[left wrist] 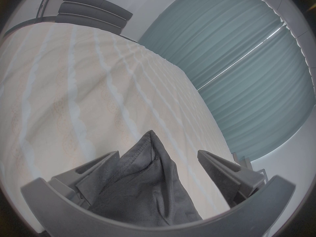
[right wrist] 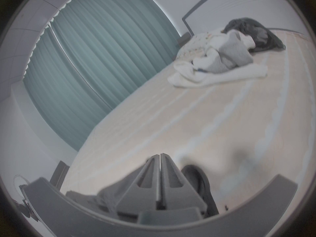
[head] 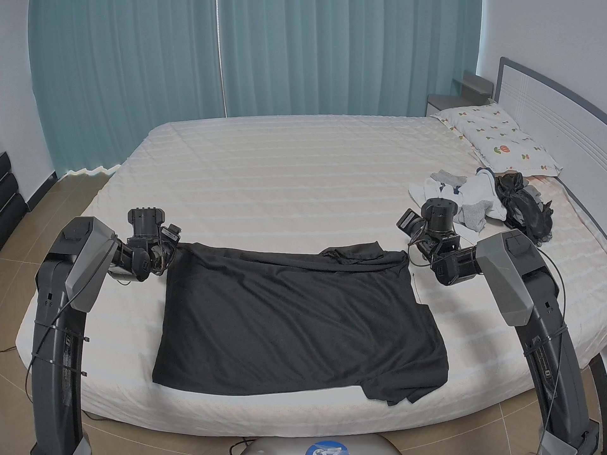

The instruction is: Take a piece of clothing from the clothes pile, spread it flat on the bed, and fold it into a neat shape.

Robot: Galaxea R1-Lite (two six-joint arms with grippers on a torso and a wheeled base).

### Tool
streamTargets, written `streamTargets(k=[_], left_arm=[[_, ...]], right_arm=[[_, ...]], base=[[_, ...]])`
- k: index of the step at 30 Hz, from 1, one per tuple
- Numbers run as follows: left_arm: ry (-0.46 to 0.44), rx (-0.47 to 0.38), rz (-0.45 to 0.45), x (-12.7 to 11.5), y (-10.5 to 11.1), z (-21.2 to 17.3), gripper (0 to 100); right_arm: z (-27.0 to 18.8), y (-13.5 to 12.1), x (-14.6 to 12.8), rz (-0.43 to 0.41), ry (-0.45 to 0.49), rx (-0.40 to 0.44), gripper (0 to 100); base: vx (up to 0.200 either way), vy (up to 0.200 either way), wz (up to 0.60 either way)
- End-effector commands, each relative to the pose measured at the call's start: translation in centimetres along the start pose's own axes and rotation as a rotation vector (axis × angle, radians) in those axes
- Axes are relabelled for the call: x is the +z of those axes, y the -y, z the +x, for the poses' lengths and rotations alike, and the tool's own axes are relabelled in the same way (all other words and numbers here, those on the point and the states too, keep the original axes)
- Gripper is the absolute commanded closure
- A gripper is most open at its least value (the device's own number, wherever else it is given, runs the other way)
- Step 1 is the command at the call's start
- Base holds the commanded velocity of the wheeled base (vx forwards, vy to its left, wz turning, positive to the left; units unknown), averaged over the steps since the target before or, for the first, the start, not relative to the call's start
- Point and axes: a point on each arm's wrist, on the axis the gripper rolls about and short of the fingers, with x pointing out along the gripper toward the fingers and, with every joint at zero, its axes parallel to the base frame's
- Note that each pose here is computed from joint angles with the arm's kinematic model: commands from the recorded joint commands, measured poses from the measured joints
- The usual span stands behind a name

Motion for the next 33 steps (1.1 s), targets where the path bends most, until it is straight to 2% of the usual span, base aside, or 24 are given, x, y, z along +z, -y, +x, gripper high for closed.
streamTargets(k=[1, 5, 10, 11, 14, 17, 20, 24, 27, 33], left_arm=[[-0.003, -0.003, 0.003, -0.3, 0.2, -0.1, 0], [-0.005, 0.0, 0.005, -0.3, 0.2, -0.1, 0], [-0.007, 0.001, 0.005, -0.3, 0.1, -0.1, 0], [-0.007, 0.001, 0.005, -0.3, 0.1, -0.1, 0], [-0.008, 0.002, 0.004, -0.3, 0.1, -0.1, 0], [-0.008, 0.002, 0.005, -0.3, 0.1, -0.1, 0], [-0.011, 0.007, 0.006, -0.4, 0.0, -0.1, 0], [-0.013, 0.005, 0.008, -0.5, 0.1, -0.1, 0], [-0.013, 0.005, 0.008, -0.5, 0.1, -0.1, 0], [-0.013, 0.005, 0.009, -0.5, 0.1, -0.1, 0]], right_arm=[[0.2, 0.3, 2.5, 0.005, 0.063, 0.006, 100], [0.3, 1.6, 2.6, -0.005, 0.014, -0.049, 100], [-1.1, 2.7, 2.2, -0.025, -0.089, -0.108, 100], [-1.4, 2.6, 2.1, -0.03, -0.107, -0.105, 0], [-2.7, 2.1, 2.5, -0.056, -0.136, -0.092, 0], [-3.4, 2.5, 1.9, -0.085, -0.171, -0.102, 0], [-4.6, 3.5, -0.3, -0.152, -0.281, -0.087, 0], [-4.8, 3.4, -3.0, -0.195, -0.328, -0.038, 0], [-4.8, 3.4, -4.8, -0.212, -0.353, -0.033, 0], [-3.8, 3.3, -5.6, -0.206, -0.336, -0.025, 0]], base=[[0.0, 0.0, 0.0], [0.0, 0.0, 0.0], [0.0, 0.0, 0.0], [0.0, 0.0, 0.0], [0.0, 0.0, 0.0], [0.0, 0.0, 0.0], [0.0, 0.0, 0.0], [0.0, 0.0, 0.0], [0.0, 0.0, 0.0], [0.0, 0.0, 0.0]])
